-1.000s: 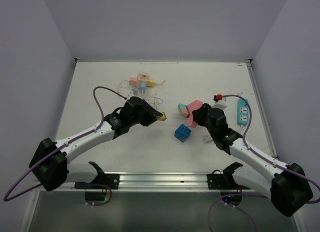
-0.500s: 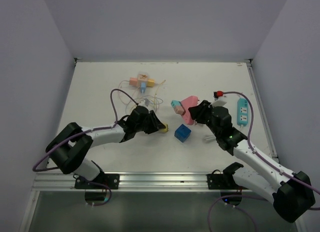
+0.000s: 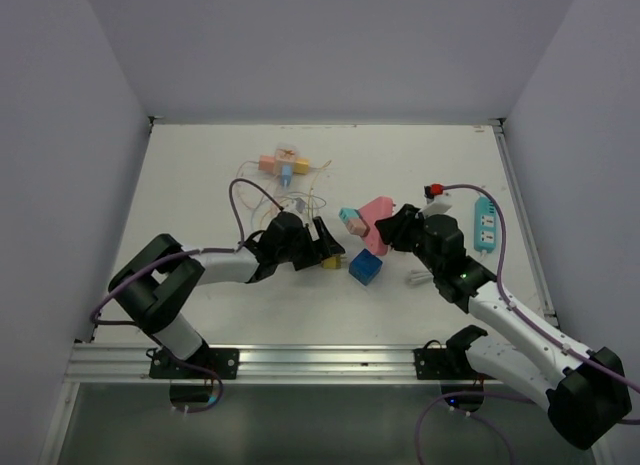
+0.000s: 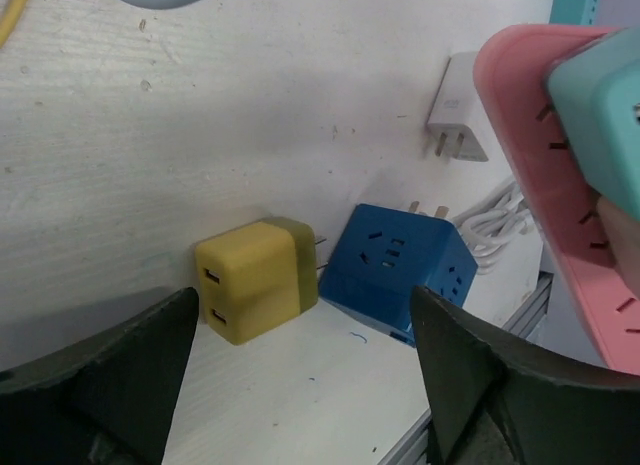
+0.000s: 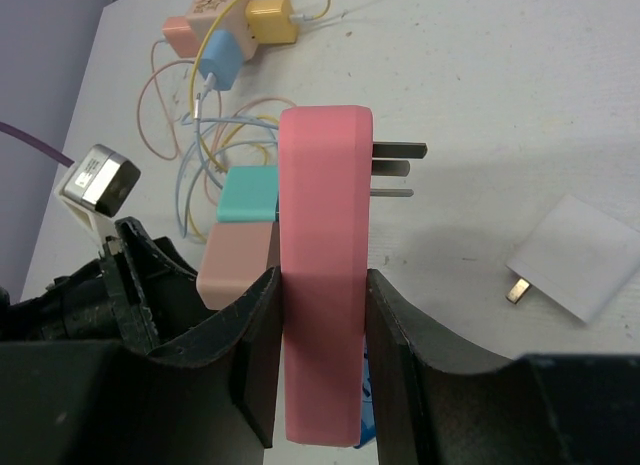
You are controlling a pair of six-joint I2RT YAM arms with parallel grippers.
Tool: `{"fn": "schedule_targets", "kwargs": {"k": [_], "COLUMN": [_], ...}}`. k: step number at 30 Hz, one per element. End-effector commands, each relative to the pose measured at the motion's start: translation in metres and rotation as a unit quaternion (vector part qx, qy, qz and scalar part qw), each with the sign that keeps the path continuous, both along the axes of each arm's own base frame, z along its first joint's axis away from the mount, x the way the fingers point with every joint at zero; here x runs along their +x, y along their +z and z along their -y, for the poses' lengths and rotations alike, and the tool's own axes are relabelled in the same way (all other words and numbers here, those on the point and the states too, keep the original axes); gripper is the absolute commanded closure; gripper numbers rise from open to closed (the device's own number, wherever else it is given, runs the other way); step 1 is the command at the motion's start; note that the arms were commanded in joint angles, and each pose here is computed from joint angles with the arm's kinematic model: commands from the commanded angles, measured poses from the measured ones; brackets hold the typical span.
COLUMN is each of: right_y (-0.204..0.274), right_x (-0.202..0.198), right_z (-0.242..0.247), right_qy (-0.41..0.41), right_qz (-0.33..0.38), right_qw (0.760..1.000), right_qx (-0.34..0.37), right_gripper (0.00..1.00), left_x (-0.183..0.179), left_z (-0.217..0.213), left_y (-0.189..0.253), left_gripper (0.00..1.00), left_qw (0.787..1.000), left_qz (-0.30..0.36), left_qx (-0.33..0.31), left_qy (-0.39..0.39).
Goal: Pull the plug off the socket
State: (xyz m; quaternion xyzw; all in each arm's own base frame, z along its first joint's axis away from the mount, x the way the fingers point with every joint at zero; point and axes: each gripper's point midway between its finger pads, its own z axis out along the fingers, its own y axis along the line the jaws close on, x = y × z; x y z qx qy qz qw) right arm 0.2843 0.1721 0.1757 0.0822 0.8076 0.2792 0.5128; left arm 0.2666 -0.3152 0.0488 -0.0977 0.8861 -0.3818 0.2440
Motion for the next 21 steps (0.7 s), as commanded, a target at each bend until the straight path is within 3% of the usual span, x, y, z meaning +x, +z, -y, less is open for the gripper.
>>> {"fn": "schedule_targets", "kwargs": {"k": [1, 3, 11, 21], "right_y": [0.045, 0.045, 0.036, 0.037], "right_x": [0.006, 0.005, 0.001, -0.001], "right_z": [-0.007, -0.009, -0.018, -0.027], "right_qy": [0.012, 0.018, 0.047, 0.069], "right_qz": [0.059, 0.060, 0.054, 0.056], "right_qw": [0.998, 0.998, 0.997, 0.995], "right_qx": [0.030, 0.029, 0.034, 0.039], "right_gripper": [1.00, 1.00, 1.00, 1.00], "left_x": [0.005, 0.001, 0.001, 0.019], "left_z": [-0.001, -0.004, -0.018, 0.010], "left_y": [0.031, 0.043, 0.095, 0.139], "left_gripper": [0.09, 0.00, 0.00, 0.01], "left_qw": [0.999, 0.998, 0.994, 0.986], "left_qz": [0.035, 0.034, 0.027, 0.001], "left_qx": [-0.031, -0.044, -0.073, -0.126], "left_qy": [0.013, 0.023, 0.080, 0.107]}}
